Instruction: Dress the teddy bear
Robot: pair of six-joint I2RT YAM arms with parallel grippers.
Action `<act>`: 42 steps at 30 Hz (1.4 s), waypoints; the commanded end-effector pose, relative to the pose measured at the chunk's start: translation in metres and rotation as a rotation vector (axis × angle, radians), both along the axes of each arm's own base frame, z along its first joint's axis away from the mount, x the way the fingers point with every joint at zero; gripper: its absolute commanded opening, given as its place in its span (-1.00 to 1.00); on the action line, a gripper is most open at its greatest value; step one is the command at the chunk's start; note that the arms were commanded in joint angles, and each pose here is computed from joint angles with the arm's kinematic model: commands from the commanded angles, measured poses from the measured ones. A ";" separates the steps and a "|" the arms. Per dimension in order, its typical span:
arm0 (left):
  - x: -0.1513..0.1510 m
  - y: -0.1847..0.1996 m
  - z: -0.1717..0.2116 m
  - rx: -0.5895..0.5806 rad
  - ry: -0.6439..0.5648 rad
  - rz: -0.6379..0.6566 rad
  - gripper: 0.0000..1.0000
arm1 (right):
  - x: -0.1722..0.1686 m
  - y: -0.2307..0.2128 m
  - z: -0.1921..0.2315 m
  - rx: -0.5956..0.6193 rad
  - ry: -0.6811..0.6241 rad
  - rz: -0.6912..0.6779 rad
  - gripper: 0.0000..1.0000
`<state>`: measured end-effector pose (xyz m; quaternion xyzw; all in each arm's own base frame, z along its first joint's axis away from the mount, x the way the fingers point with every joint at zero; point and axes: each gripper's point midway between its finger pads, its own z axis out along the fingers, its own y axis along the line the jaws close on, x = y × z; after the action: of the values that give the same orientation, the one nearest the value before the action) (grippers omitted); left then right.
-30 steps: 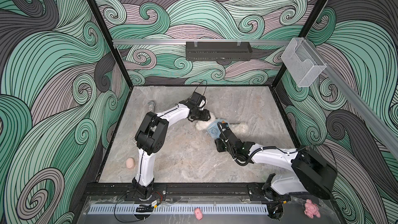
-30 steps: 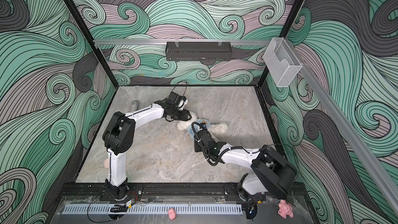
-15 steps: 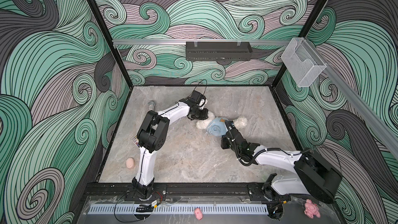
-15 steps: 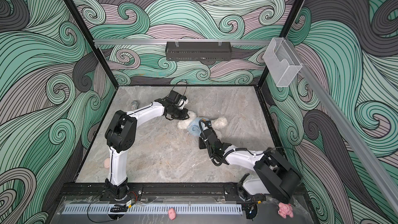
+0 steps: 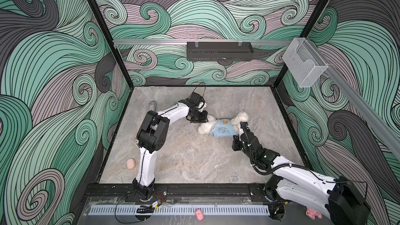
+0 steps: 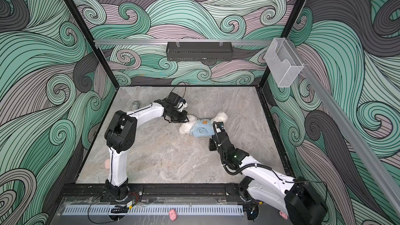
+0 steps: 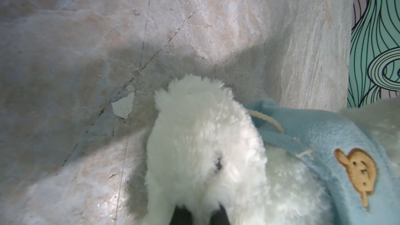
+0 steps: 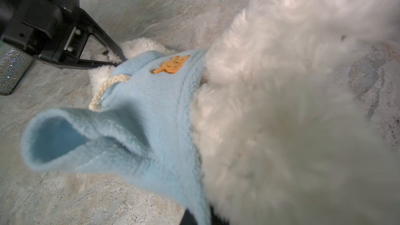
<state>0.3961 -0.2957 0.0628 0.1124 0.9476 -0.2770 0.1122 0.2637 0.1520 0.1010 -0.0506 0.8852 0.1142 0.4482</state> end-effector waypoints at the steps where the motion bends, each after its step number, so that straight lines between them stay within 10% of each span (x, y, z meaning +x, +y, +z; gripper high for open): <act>1: 0.017 0.087 -0.047 0.222 0.078 0.203 -1.00 | 0.003 -0.047 -0.018 -0.129 0.020 -0.165 -1.00; 7: 0.010 0.062 -0.035 0.077 0.073 0.169 -1.00 | 0.006 -0.009 -0.039 -0.072 0.168 -0.020 -0.97; 13: 0.007 0.064 -0.032 0.099 0.044 0.128 -1.00 | -0.011 0.033 0.016 0.056 0.181 0.242 -0.31; 24: 0.007 0.065 -0.025 0.105 0.022 0.101 -1.00 | 0.016 0.014 0.072 0.080 0.164 0.148 0.45; 31: 0.007 0.064 -0.019 0.103 0.012 0.099 -1.00 | 0.040 0.050 0.048 0.139 0.261 0.249 0.59; 36: 0.007 0.060 -0.007 0.075 -0.018 0.108 -1.00 | 0.050 0.084 0.013 0.279 0.328 0.319 0.21; 40: 0.008 0.063 0.020 0.052 -0.089 0.154 -0.17 | 0.049 0.086 0.003 0.320 0.328 0.311 -0.72; 42: 0.010 0.077 0.041 0.084 -0.157 0.215 0.10 | 0.045 0.085 0.005 0.340 0.321 0.310 -0.88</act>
<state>0.4052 -0.2355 0.0784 0.0582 0.9520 -0.2493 0.1676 0.3024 0.2242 0.0810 -0.0909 0.9207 0.2870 0.2483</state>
